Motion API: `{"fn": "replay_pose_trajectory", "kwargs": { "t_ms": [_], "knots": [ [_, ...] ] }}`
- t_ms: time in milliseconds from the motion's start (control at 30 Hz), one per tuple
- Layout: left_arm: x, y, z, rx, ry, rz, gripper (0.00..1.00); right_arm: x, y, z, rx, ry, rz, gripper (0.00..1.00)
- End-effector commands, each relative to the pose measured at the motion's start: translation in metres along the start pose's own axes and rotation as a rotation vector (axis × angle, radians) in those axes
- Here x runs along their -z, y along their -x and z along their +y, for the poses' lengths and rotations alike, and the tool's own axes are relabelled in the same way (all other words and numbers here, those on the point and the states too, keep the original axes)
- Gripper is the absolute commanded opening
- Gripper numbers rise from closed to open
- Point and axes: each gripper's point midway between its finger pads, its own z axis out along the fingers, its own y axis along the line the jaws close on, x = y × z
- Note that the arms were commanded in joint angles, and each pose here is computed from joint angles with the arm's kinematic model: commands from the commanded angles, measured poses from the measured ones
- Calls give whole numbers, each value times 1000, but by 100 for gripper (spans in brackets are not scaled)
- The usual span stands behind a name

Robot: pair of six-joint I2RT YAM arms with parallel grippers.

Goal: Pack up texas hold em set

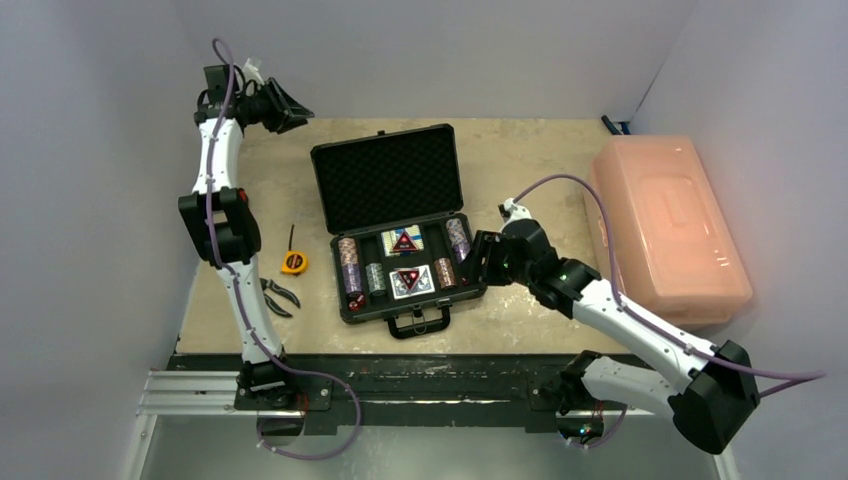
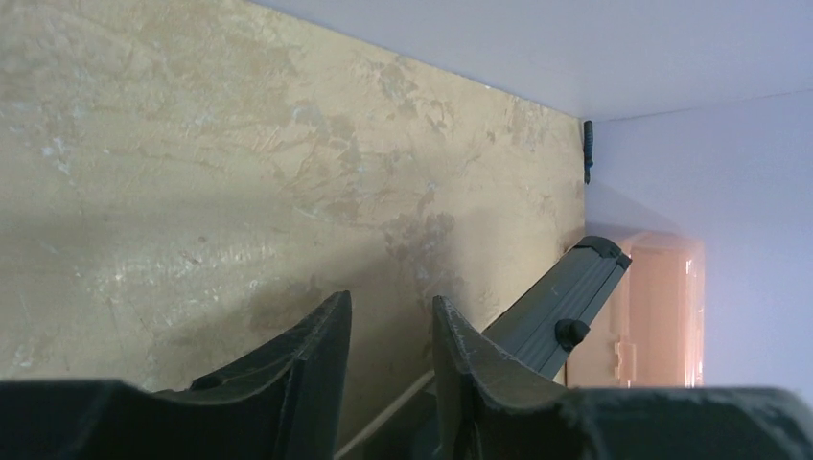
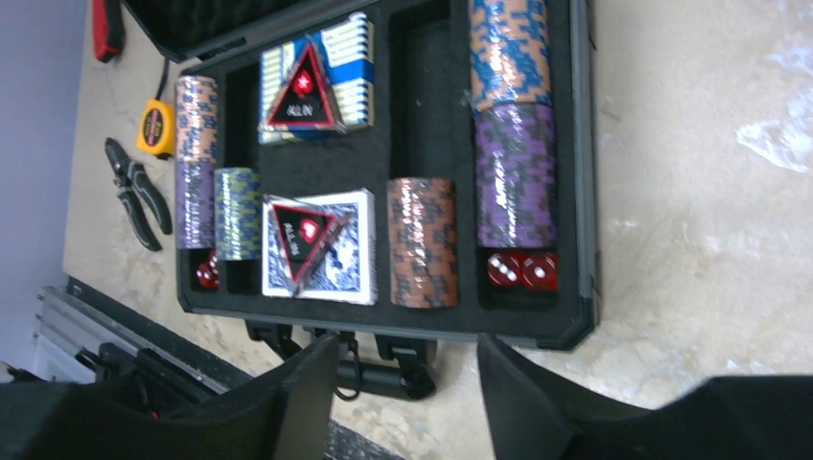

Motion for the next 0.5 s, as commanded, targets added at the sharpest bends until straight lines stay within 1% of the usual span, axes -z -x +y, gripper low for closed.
{"fn": "replay_pose_trajectory", "kwargs": {
  "t_ms": [0, 100, 233, 467],
  "knots": [
    [-4, -19, 10, 57, -34, 62, 33, -4, 46, 49, 25, 146, -98, 52],
    [-6, -39, 17, 79, -37, 118, 29, -14, 54, 63, 32, 184, -95, 42],
    [-7, -59, 20, 97, -46, 171, 25, -26, 67, 77, 33, 193, -90, 29],
    [-4, -76, 10, 111, -106, 232, 24, -50, 87, 90, 43, 179, -90, 2]
  ]
}}
